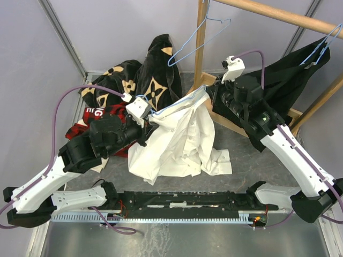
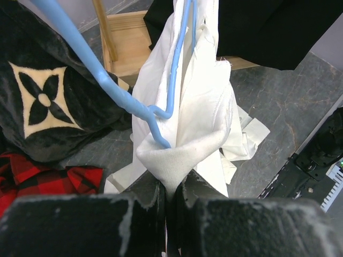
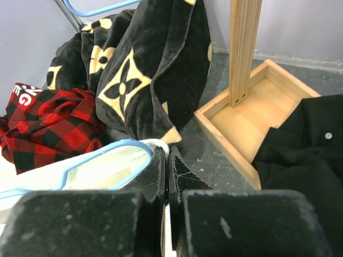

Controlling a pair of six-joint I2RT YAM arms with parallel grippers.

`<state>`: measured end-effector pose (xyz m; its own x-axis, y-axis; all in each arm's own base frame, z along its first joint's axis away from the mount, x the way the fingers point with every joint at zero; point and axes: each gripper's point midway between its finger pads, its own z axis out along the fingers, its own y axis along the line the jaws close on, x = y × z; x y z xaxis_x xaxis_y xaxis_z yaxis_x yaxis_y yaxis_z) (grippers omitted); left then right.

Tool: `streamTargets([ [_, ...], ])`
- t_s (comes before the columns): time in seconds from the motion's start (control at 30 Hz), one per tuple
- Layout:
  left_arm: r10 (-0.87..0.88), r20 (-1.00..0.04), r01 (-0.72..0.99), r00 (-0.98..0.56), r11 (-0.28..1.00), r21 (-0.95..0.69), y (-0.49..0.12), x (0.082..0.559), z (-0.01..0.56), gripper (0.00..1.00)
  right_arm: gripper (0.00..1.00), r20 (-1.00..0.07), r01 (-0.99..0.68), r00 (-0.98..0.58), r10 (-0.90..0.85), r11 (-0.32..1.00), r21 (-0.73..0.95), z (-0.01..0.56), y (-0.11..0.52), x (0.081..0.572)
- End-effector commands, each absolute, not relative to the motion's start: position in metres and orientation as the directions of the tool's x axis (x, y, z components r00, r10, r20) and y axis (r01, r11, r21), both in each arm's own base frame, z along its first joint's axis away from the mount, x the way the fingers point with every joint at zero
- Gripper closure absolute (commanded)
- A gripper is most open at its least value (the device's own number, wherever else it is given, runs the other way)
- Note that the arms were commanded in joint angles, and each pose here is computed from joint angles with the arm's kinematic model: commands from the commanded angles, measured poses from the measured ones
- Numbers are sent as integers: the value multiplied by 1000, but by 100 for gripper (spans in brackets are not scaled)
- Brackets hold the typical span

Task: Place the shirt on the hanger
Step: Hang the shirt on the hanger.

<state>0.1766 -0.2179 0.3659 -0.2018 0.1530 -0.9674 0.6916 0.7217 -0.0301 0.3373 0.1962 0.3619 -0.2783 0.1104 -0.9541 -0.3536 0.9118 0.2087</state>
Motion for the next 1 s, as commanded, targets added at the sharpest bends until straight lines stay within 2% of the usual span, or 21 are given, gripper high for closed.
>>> streamTargets([
  [0.0,139,-973,701,-185,712,-31,-191,159,380,97,100,-985,214,-162,-54,973,-88,386,50,373],
  [0.47,243,-949,685,-199,728,43,-183,163,365,97,100,-950,245,-92,-298,918,-312,443,23,365],
  [0.73,332,-919,685,-213,721,102,-181,166,351,97,100,-900,293,-136,-415,851,-436,459,5,356],
  [0.9,363,-905,688,-221,716,119,-182,167,343,97,100,-927,183,-60,-370,909,-375,472,23,348],
  [0.97,382,-895,688,-231,715,128,-183,169,338,97,100,-934,85,-17,-358,930,-358,478,39,344],
])
